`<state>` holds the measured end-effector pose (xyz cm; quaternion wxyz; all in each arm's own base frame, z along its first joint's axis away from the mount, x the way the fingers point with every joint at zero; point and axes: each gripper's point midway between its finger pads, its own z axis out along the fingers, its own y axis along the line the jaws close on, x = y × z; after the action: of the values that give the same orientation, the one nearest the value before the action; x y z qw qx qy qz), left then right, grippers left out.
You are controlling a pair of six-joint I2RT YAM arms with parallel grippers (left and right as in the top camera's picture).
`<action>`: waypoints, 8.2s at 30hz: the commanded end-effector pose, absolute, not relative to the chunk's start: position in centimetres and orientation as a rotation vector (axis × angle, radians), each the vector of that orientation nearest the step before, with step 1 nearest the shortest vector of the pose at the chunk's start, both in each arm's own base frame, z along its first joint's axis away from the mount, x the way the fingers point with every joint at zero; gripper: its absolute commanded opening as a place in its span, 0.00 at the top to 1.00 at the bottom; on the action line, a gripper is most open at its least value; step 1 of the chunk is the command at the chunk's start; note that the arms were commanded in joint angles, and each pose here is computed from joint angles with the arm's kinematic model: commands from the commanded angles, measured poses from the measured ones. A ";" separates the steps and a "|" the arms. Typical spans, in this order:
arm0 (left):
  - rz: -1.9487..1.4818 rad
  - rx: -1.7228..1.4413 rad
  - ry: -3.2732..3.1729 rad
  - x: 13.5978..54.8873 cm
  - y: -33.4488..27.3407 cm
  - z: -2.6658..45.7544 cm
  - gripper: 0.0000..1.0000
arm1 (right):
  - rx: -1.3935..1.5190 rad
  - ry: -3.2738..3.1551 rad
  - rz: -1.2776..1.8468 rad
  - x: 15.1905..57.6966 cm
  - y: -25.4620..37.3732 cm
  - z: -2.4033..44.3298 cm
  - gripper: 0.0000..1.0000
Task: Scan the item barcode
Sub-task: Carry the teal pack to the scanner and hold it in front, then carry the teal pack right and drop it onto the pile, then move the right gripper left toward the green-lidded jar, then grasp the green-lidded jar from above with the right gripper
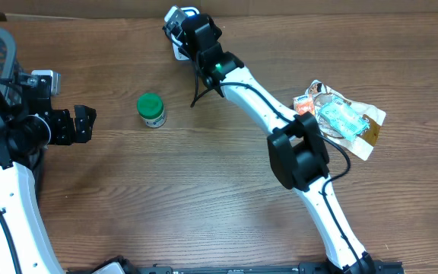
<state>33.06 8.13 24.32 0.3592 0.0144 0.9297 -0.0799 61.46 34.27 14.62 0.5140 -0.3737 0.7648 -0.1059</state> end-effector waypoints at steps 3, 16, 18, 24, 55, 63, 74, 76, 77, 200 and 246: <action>-0.204 0.042 2.395 33.1 8.3 24.3 0.00 | -0.531 1.880 0.127 55.9 32.4 31.1 0.96; -0.204 0.042 2.395 33.1 8.3 24.3 0.01 | 0.453 2.634 0.089 41.8 10.4 28.2 0.95; -0.204 0.042 2.395 33.1 8.3 24.3 0.00 | 0.586 2.693 0.026 41.0 7.5 26.4 0.96; -0.204 0.042 2.395 33.1 8.3 24.3 0.00 | 0.778 2.840 -0.013 39.8 3.2 19.9 0.96; -0.204 0.042 2.395 33.1 8.3 24.3 0.00 | 0.755 2.866 -0.065 40.6 -2.3 12.6 0.39; -0.204 0.042 2.395 33.1 8.3 24.3 0.01 | 0.589 2.806 0.035 41.6 -0.9 21.1 0.33; -0.204 0.042 2.395 33.1 8.3 24.3 0.00 | 0.244 2.830 0.396 41.5 7.0 23.7 0.31; -0.204 0.042 2.395 33.1 8.3 24.3 0.00 | 0.155 2.836 0.390 41.3 8.2 23.7 0.31; -0.204 0.042 2.395 33.1 8.3 24.3 0.01 | 0.120 2.840 0.390 41.1 8.8 23.6 0.30; -0.204 0.042 2.395 33.1 8.3 24.3 0.01 | -1.153 2.102 0.635 43.5 46.9 6.4 0.00; -0.204 0.042 2.395 33.1 8.3 24.3 0.00 | -0.283 2.661 0.238 44.1 30.4 11.1 0.41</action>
<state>33.07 8.14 24.32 0.3593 0.0144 0.9297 -0.0796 43.34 32.19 10.53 0.2082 -0.1917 0.9531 0.1076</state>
